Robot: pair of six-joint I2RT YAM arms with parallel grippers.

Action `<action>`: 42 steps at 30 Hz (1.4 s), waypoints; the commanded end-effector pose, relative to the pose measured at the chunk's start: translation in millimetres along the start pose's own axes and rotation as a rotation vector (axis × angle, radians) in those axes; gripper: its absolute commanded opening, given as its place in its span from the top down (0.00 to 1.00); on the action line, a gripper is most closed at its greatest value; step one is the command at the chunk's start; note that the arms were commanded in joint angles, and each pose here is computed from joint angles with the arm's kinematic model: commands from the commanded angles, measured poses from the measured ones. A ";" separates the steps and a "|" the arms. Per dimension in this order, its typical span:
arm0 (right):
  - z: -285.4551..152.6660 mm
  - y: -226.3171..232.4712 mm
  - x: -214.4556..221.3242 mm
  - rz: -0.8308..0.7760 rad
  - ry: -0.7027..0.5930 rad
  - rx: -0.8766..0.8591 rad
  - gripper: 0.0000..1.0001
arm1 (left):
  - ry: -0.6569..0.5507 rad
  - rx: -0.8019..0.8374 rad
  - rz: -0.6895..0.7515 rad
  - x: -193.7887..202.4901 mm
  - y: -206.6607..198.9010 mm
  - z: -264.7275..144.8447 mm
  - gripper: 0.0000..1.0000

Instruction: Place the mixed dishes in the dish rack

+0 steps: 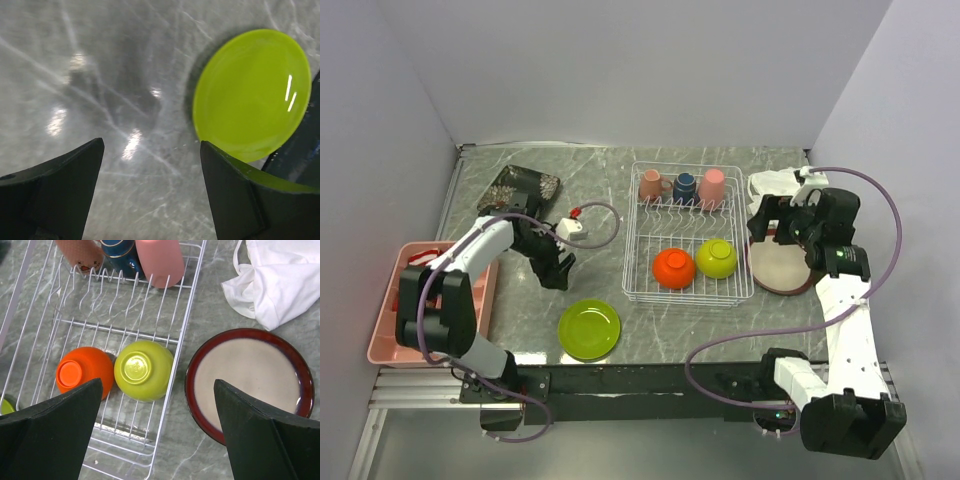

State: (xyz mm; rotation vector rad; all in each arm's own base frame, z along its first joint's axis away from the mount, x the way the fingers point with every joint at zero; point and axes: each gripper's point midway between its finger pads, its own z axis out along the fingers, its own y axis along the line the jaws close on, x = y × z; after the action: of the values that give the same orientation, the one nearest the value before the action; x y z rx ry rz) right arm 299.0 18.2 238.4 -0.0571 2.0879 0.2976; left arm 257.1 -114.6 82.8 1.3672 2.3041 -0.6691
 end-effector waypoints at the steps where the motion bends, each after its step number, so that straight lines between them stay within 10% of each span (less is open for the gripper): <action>1: -2.5 0.7 -11.5 0.019 -0.024 -0.016 0.00 | -0.031 0.123 0.009 -0.7 -20.2 17.4 0.17; 30: 1.6 -15.8 -7.9 0.126 -0.029 0.009 0.00 | 0.128 0.242 0.011 28.1 -35.1 74.9 0.34; 42: 1.6 -16.5 -3.8 0.143 -0.007 0.007 0.00 | 0.137 0.205 -0.022 30.6 -31.4 75.9 0.58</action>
State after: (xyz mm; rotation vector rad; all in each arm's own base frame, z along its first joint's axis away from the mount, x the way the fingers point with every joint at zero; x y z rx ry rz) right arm 303.6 3.3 230.0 0.1080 2.1160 0.3768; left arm 227.0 -154.0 22.3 1.5230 2.3647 -0.8871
